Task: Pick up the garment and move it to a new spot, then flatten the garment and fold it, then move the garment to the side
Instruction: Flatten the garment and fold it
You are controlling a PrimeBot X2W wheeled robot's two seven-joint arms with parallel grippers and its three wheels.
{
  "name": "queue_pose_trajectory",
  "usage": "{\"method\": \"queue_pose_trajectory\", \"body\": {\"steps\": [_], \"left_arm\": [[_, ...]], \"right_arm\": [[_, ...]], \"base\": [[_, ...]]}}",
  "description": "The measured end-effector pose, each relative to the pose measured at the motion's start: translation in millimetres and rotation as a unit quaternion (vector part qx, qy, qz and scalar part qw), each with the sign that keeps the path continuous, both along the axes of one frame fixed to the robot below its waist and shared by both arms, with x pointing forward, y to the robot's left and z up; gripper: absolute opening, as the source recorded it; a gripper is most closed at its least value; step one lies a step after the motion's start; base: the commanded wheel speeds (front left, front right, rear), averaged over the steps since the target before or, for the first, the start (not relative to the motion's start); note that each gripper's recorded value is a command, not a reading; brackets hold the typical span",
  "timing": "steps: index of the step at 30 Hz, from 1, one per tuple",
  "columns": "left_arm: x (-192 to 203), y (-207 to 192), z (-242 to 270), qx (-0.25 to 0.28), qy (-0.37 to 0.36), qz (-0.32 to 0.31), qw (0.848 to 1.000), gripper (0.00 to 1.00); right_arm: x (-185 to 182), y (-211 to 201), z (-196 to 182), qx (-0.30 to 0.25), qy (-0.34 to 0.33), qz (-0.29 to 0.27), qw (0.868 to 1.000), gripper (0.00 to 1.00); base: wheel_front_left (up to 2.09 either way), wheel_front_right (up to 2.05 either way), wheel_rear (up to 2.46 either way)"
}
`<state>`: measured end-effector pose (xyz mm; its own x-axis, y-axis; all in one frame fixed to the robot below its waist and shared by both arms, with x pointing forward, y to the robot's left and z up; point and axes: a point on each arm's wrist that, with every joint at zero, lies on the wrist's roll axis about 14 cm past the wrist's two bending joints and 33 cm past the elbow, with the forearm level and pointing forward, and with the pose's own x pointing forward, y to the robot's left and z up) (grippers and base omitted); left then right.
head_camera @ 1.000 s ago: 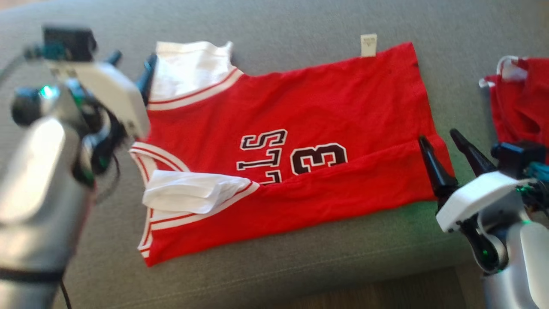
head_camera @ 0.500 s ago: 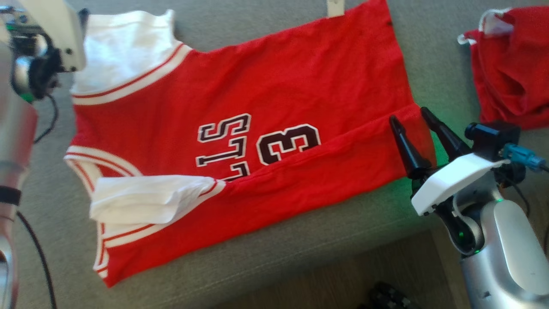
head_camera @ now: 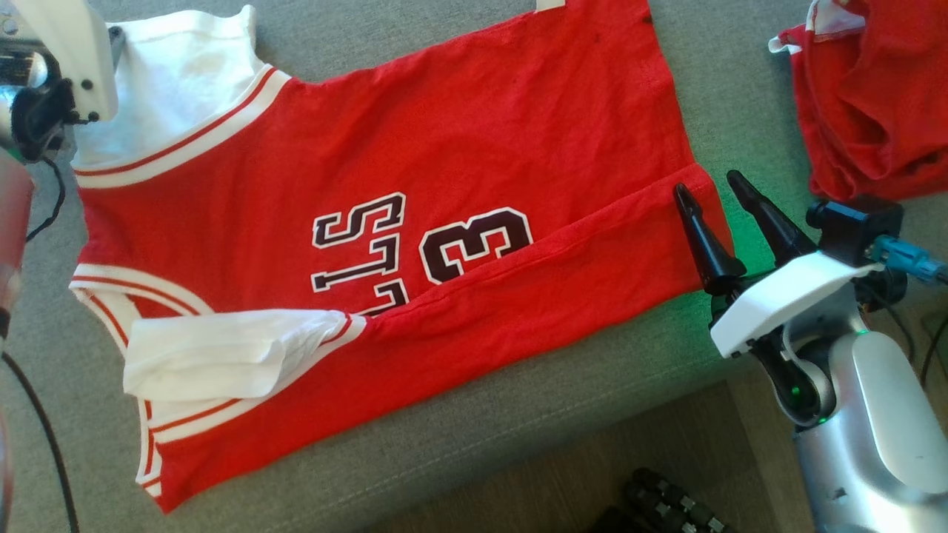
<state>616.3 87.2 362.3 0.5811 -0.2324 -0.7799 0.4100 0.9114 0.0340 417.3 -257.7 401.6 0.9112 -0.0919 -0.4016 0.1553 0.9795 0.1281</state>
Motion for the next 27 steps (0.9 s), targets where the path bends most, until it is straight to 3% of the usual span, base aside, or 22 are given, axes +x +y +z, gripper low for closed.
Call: {"method": "queue_pose_trajectory", "body": {"steps": [2, 3, 9, 15, 21, 27], "left_arm": [[-1, 0, -1, 0.002, 0.004, -0.004, 1.0, 0.06], [-2, 0, -1, 0.002, 0.007, -0.006, 1.0, 0.0], [4, 0, 4, -0.008, -0.024, -0.01, 1.0, 0.0], [9, 3, 16, -0.014, -0.065, -0.016, 0.998, 0.0], [12, 8, 27, -0.015, -0.087, -0.021, 0.996, 0.0], [10, 9, 28, -0.016, -0.094, -0.025, 0.995, 0.0]], "right_arm": [[1, 1, 0, 0.0, -0.001, 0.001, 1.0, 1.0], [1, 1, 1, 0.0, -0.001, 0.002, 1.0, 1.0], [20, -3, 13, -0.01, -0.017, 0.01, 1.0, 1.0], [74, 3, 29, -0.009, -0.004, 0.032, 0.999, 1.0], [119, 23, 34, 0.009, 0.025, 0.059, 0.998, 1.0], [129, 28, 17, -0.006, 0.08, 0.07, 0.994, 1.0]], "base": [[0.0, 0.0, 0.0], [0.0, 0.0, 0.0], [0.0, 0.0, 0.0], [0.0, 0.0, 0.0], [0.0, 0.0, 0.0], [0.0, 0.0, 0.0]]}}
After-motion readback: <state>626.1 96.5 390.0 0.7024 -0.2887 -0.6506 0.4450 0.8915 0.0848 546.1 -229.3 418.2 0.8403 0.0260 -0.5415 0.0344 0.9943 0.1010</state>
